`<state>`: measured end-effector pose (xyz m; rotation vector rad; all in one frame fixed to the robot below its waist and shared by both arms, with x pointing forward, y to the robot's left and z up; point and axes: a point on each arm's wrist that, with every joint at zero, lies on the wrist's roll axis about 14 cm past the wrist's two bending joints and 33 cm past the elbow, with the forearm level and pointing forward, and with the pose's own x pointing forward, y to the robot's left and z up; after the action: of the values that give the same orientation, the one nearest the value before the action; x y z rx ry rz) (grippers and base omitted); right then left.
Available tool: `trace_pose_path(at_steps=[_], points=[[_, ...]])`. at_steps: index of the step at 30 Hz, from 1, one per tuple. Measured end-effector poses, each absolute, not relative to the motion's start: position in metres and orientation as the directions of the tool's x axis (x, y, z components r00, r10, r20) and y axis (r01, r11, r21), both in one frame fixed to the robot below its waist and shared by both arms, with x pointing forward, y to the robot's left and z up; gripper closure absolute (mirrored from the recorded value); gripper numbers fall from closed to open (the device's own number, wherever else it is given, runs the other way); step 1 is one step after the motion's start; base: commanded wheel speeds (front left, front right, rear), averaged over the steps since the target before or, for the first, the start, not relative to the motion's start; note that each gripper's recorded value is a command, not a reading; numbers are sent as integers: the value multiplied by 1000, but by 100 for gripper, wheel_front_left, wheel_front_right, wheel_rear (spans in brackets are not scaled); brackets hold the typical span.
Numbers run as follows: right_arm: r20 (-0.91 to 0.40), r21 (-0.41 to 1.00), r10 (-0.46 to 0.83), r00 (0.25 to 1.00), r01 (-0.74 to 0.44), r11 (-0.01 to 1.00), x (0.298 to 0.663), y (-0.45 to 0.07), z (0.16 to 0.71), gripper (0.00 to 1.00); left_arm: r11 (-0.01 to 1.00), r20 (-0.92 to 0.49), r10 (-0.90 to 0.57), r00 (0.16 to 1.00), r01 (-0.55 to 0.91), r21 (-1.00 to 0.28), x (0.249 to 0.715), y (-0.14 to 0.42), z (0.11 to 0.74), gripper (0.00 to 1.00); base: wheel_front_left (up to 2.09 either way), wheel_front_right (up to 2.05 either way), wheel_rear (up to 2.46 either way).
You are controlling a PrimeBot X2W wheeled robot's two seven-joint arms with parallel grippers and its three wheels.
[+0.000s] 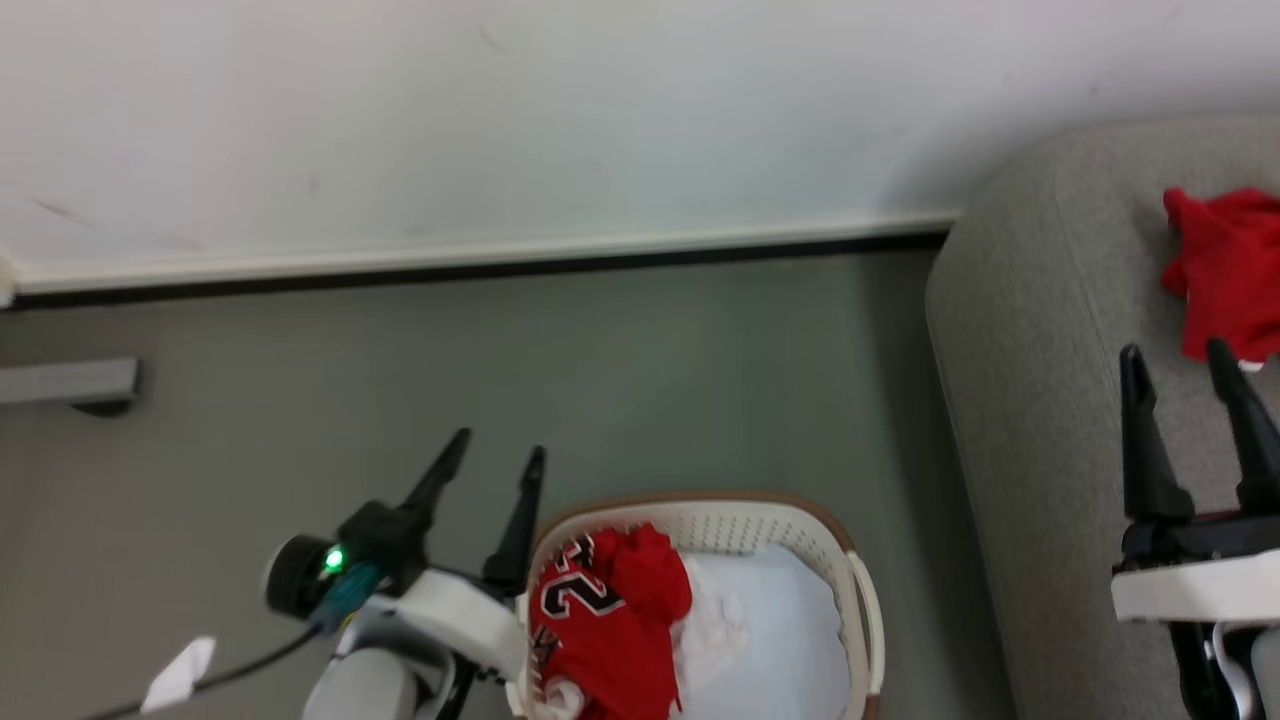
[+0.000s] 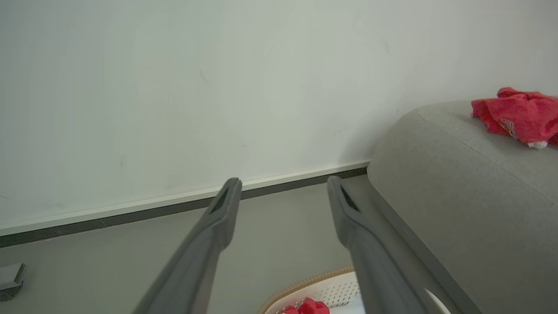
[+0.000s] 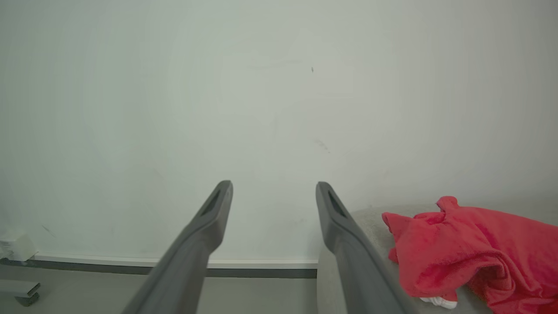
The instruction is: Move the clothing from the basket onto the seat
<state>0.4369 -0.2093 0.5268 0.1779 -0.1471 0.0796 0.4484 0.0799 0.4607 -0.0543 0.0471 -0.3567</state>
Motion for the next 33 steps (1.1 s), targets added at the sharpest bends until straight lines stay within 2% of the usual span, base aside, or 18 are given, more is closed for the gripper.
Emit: trace_pose_path(at_steps=[6,15,26,33], points=[[148,183,11,989,-38,982,461,-223,516,0,853,-286,-512,810,518,-62,457,25,381,0,0,0,0],[141,211,-27,990,-4,978,498,-230,496,0,689,-570,-630,528,719,-95,434,-21,262,0,0,0,0],[121,204,-54,991,29,978,523,-242,473,0,514,-753,-616,231,843,-162,405,-41,157,0,0,0,0],[70,159,-95,993,83,984,522,-259,452,0,455,-832,-545,103,870,-190,390,-34,105,0,0,0,0]])
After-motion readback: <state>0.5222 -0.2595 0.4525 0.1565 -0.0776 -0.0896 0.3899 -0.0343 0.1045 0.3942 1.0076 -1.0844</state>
